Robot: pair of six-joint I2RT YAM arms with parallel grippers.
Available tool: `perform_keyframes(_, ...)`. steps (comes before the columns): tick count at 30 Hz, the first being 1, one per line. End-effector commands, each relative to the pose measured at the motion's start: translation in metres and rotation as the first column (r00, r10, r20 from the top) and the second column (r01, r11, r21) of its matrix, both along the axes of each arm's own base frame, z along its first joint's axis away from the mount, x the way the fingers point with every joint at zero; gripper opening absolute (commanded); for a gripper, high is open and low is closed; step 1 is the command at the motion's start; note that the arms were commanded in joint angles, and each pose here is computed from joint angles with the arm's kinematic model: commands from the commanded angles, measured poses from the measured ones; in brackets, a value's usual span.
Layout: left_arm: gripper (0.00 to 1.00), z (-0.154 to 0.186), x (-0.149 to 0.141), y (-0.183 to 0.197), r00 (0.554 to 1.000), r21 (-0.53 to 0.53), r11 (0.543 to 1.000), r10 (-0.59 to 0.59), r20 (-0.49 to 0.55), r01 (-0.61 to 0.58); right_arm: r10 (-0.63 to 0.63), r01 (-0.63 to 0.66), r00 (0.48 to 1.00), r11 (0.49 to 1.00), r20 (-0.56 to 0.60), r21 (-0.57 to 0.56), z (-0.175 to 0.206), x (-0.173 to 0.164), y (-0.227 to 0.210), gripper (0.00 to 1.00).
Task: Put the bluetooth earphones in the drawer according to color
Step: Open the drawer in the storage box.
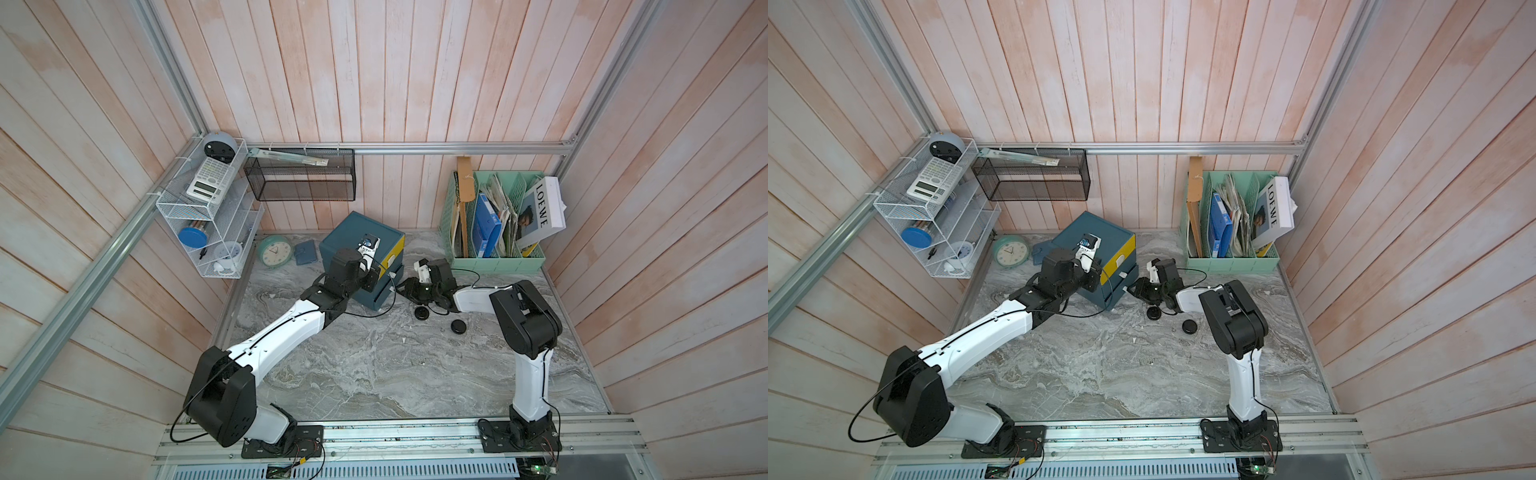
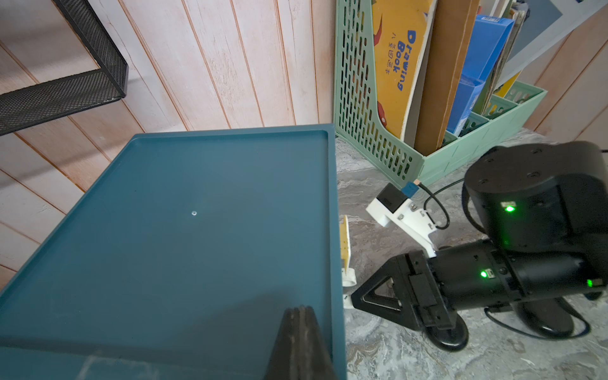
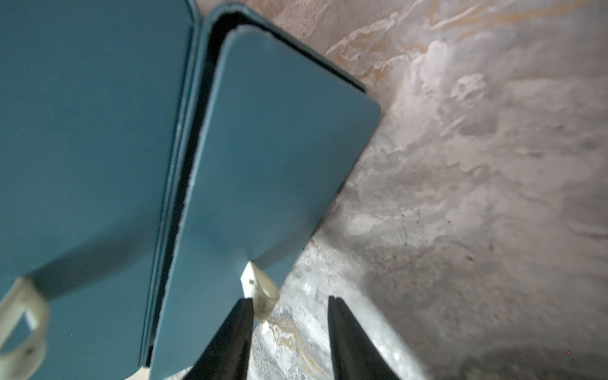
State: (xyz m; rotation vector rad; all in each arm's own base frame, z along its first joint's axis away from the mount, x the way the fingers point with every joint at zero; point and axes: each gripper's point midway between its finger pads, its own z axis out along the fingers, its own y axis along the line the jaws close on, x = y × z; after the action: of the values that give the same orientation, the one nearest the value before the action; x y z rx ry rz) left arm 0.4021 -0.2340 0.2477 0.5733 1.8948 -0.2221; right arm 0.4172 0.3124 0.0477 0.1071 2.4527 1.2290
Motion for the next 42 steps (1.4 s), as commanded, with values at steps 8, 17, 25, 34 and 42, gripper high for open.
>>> perform_keyframes(8, 0.0, -0.015, -0.007, 0.003, 0.999, 0.041, 0.999, 0.003, -0.038, -0.002, 0.014, -0.015, 1.0, 0.996, 0.015, 0.091, 0.012, 0.012, 0.015, 0.42)
perform_keyframes(17, 0.0, -0.016, -0.006, 0.003, 0.999, 0.044, 0.999, 0.004, -0.041, -0.002, 0.02, -0.02, 1.0, 0.993, 0.001, 0.114, 0.009, 0.012, 0.019, 0.33)
perform_keyframes(25, 0.0, -0.015, -0.006, 0.003, 0.999, 0.045, 0.999, 0.004, -0.039, -0.002, 0.029, -0.028, 1.0, 0.991, -0.002, 0.129, 0.012, 0.011, 0.021, 0.22)
perform_keyframes(34, 0.0, -0.013, -0.007, 0.003, 0.999, 0.043, 0.999, 0.004, -0.038, -0.002, 0.014, -0.012, 1.0, 0.993, -0.015, 0.116, 0.007, 0.005, 0.013, 0.0)
perform_keyframes(42, 0.0, -0.014, -0.007, 0.003, 0.999, 0.04, 0.999, 0.001, -0.04, 0.0, -0.012, 0.015, 0.999, 0.996, -0.035, 0.088, 0.001, -0.007, -0.011, 0.0)
